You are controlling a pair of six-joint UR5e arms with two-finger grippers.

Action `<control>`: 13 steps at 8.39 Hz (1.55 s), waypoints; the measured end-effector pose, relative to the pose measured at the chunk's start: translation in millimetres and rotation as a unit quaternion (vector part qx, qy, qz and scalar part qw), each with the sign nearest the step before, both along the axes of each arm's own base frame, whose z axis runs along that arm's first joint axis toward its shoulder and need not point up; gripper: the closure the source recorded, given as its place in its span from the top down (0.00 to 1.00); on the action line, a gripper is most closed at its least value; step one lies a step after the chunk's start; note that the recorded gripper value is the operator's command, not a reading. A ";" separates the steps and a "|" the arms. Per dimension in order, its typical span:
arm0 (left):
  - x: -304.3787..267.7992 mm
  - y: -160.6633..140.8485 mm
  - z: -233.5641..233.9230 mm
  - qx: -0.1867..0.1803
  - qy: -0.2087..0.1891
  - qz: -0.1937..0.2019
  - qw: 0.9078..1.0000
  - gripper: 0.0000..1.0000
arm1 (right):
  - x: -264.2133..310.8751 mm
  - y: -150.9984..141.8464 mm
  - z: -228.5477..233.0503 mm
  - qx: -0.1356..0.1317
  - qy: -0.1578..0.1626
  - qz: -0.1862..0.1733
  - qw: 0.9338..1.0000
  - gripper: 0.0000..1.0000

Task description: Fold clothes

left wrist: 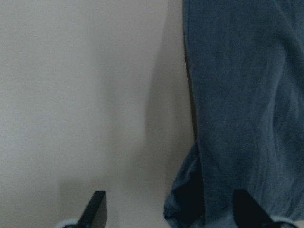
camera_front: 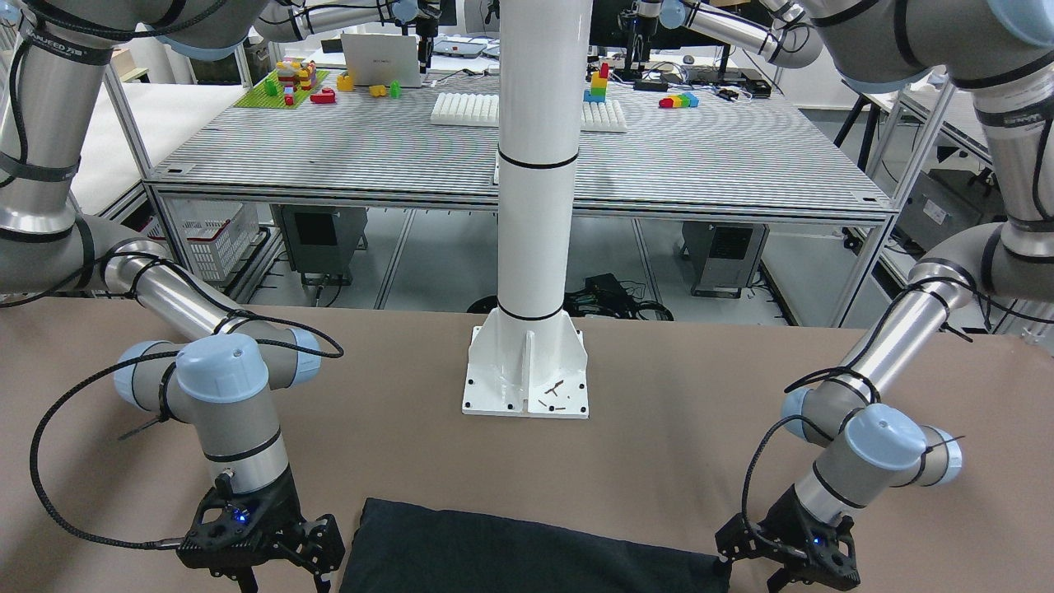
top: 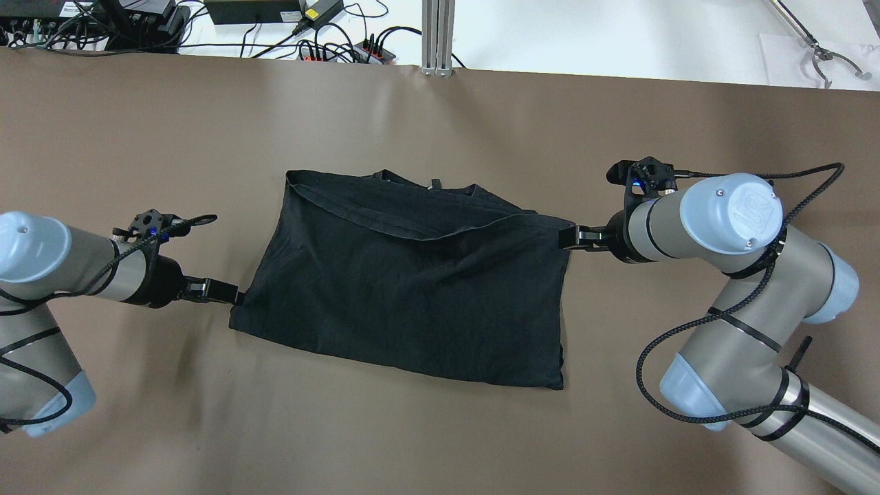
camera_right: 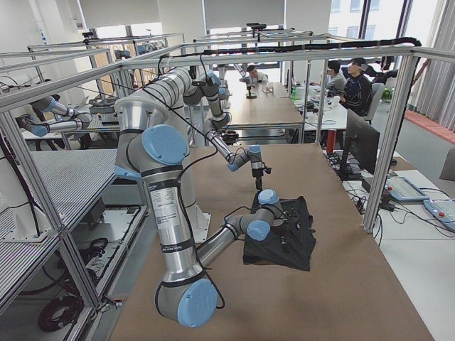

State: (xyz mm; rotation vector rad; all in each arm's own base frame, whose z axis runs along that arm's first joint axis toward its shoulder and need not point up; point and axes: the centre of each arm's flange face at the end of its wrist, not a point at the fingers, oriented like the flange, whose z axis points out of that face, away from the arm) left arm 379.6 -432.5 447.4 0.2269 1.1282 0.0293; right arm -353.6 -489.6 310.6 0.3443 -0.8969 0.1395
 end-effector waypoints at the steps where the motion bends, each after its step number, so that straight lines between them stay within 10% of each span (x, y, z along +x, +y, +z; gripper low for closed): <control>1: 6.3 1.0 4.7 0.003 0.002 0.002 1.000 0.72 | -0.4 0.2 0.4 0.000 0.000 0.000 1.000 0.94; 3: 11.8 0.1 7.3 0.004 0.007 0.002 1.000 0.30 | -1.1 0.1 0.6 -0.001 0.001 0.000 1.000 0.94; 6: 26.1 1.8 -13.1 -0.011 0.028 -0.001 1.000 0.00 | -2.9 0.9 0.9 -0.001 0.001 -0.002 1.000 0.94; 13: -0.6 -19.5 -19.3 -0.005 0.031 -0.031 0.999 0.00 | -4.1 1.1 0.7 0.000 0.000 -0.003 1.000 0.94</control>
